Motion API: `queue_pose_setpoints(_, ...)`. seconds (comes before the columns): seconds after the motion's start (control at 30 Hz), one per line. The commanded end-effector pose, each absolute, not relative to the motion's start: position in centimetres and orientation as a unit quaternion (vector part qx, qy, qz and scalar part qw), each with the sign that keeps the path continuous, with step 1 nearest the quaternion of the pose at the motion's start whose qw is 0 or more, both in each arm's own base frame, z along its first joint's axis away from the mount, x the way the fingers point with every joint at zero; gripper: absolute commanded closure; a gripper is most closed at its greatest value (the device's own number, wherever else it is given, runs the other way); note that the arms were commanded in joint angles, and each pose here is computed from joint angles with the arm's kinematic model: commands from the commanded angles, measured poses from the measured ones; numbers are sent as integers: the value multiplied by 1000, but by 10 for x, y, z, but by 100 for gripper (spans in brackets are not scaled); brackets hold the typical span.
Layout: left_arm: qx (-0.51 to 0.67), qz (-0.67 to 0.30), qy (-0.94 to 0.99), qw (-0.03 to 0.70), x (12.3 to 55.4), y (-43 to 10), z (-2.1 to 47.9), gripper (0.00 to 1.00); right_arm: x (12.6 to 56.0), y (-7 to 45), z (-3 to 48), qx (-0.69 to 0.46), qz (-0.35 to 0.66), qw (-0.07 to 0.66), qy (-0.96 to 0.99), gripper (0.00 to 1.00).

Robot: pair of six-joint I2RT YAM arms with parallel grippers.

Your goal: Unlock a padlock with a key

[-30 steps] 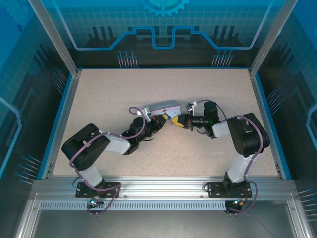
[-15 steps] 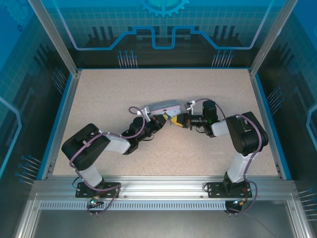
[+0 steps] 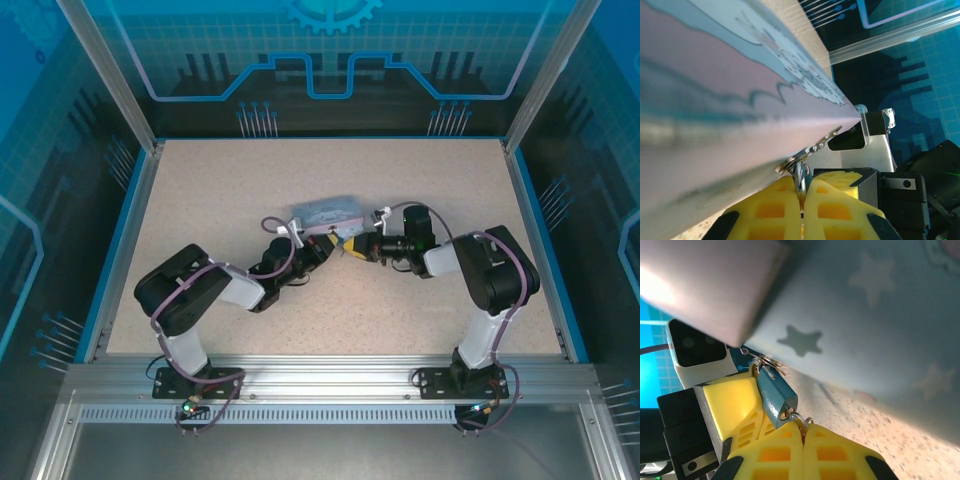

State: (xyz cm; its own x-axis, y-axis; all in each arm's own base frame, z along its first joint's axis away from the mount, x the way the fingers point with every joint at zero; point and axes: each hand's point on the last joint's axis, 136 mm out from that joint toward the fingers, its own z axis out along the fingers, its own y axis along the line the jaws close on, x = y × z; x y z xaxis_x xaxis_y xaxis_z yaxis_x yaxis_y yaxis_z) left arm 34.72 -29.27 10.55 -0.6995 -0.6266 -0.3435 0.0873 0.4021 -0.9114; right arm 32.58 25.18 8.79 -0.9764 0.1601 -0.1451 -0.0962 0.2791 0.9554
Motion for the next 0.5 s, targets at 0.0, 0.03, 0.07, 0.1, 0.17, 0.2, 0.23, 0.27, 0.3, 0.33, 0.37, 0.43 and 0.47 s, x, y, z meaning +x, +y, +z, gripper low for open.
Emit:
queue_pose_setpoints(0.0, -111, -566, 767, 282, 317, -329, 103, 100, 312, 269, 90, -27, 604, 112, 788, 100)
queue_pose_setpoints(0.03, -112, -567, 766, 281, 317, -330, 102, 100, 313, 269, 89, -27, 605, 113, 788, 100)
queue_pose_setpoints(0.07, -114, -567, 767, 279, 317, -330, 99, 100, 315, 270, 88, -27, 604, 112, 788, 100)
queue_pose_setpoints(0.1, -117, -565, 768, 278, 317, -329, 97, 100, 317, 271, 87, -28, 604, 112, 788, 100)
queue_pose_setpoints(0.17, -121, -560, 772, 276, 317, -327, 91, 100, 320, 271, 84, -24, 602, 112, 790, 100)
queue_pose_setpoints(0.2, -123, -559, 772, 276, 317, -326, 88, 100, 321, 271, 83, -22, 601, 112, 791, 100)
queue_pose_setpoints(0.23, -127, -557, 773, 275, 317, -325, 86, 98, 321, 271, 81, -19, 600, 110, 792, 100)
queue_pose_setpoints(0.27, -131, -555, 774, 275, 318, -323, 83, 95, 322, 271, 78, -15, 598, 107, 794, 100)
queue_pose_setpoints(0.3, -134, -555, 773, 275, 318, -322, 81, 92, 321, 271, 75, -12, 598, 103, 795, 100)
queue_pose_setpoints(0.33, -138, -554, 773, 275, 319, -322, 79, 88, 320, 271, 73, -7, 596, 100, 796, 100)
queue_pose_setpoints(0.37, -142, -553, 774, 274, 319, -321, 76, 84, 319, 270, 69, -2, 594, 95, 799, 100)
queue_pose_setpoints(0.43, -150, -552, 773, 273, 320, -319, 70, 80, 316, 270, 62, 7, 590, 87, 802, 100)
queue_pose_setpoints(0.47, -156, -551, 772, 274, 321, -317, 68, 75, 316, 270, 58, 12, 588, 82, 805, 100)
